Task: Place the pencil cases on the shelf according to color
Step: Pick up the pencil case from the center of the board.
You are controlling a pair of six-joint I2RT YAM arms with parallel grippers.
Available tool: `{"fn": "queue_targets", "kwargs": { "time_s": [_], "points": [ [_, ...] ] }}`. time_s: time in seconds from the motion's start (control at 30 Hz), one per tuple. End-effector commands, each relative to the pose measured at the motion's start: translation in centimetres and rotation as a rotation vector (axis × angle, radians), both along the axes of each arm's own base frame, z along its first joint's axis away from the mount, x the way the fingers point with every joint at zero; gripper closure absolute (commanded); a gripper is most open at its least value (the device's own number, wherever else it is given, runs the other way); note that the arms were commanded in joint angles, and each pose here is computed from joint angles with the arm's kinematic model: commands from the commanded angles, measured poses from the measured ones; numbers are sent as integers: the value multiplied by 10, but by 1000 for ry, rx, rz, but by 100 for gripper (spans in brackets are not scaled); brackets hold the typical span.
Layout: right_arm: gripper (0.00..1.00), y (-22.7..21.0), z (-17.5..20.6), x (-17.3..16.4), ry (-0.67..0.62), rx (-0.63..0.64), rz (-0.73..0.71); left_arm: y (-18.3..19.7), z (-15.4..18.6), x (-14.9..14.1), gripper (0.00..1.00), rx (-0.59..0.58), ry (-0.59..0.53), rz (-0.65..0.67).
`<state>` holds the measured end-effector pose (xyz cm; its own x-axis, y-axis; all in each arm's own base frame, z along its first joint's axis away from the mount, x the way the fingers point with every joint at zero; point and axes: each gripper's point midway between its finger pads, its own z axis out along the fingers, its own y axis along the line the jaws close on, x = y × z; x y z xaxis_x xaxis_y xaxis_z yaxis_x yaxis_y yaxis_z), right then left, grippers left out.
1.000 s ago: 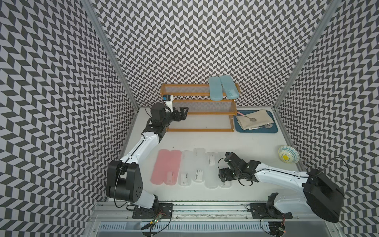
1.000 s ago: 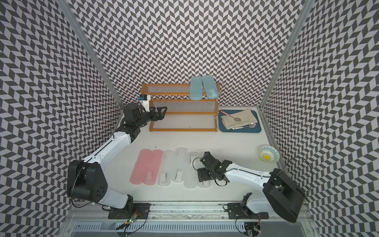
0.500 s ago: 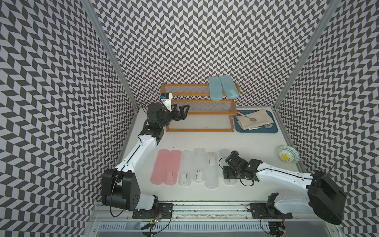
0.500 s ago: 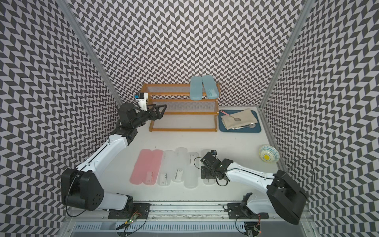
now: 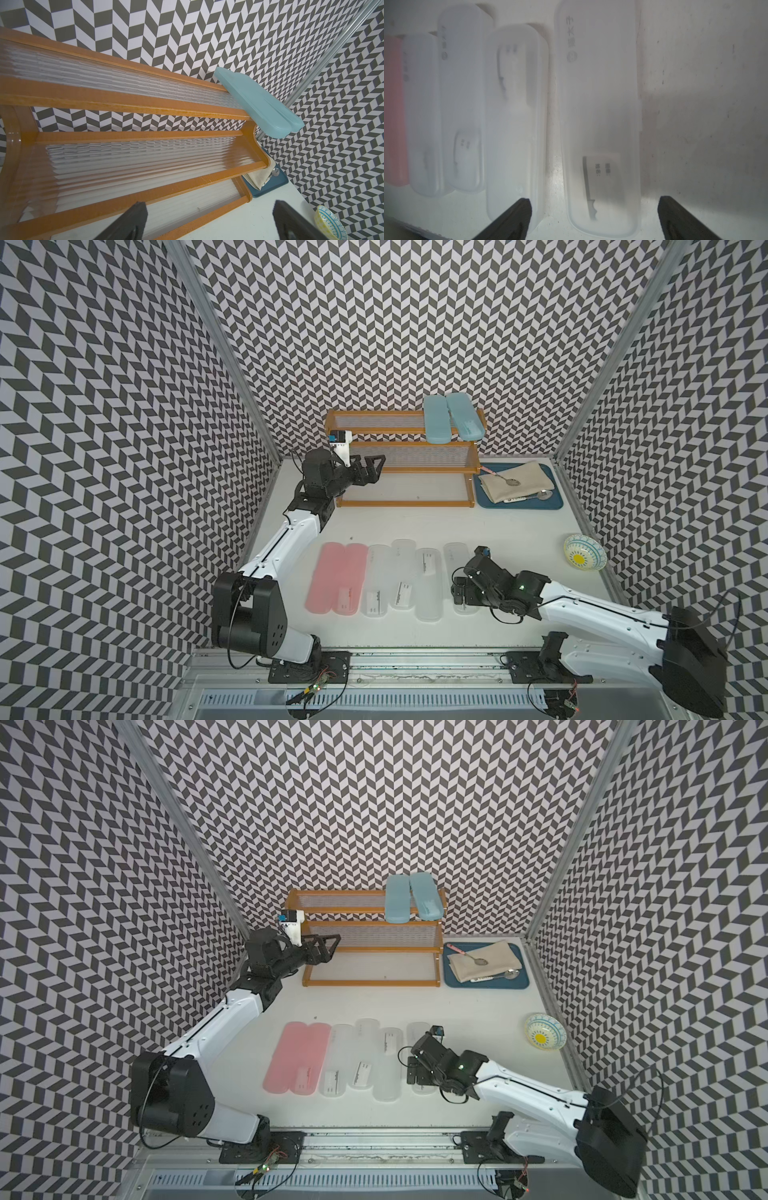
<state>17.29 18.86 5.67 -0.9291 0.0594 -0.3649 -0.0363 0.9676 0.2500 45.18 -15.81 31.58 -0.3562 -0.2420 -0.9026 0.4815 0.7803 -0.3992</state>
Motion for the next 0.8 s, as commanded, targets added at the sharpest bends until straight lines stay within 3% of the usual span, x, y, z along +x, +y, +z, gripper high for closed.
{"fn": "queue_targets", "kwargs": {
  "time_s": [0.0,0.1,0.3,0.6,0.77],
  "points": [
    [0,-5,-10,-7,13,-37,-20,-5,18,-5,1,9,-54,-15],
    [0,-9,-18,-15,26,-34,-22,-13,8,-4,0,32,-45,-27],
    [0,-39,-24,-22,39,-153,-117,-27,-4,1,0,21,15,-72],
    [0,-8,0,-16,-50,33,-3,-29,5,-2,0,-28,24,-106],
    [0,-4,14,-8,-126,69,25,-28,2,-4,0,53,-5,-50]
  ]
}}
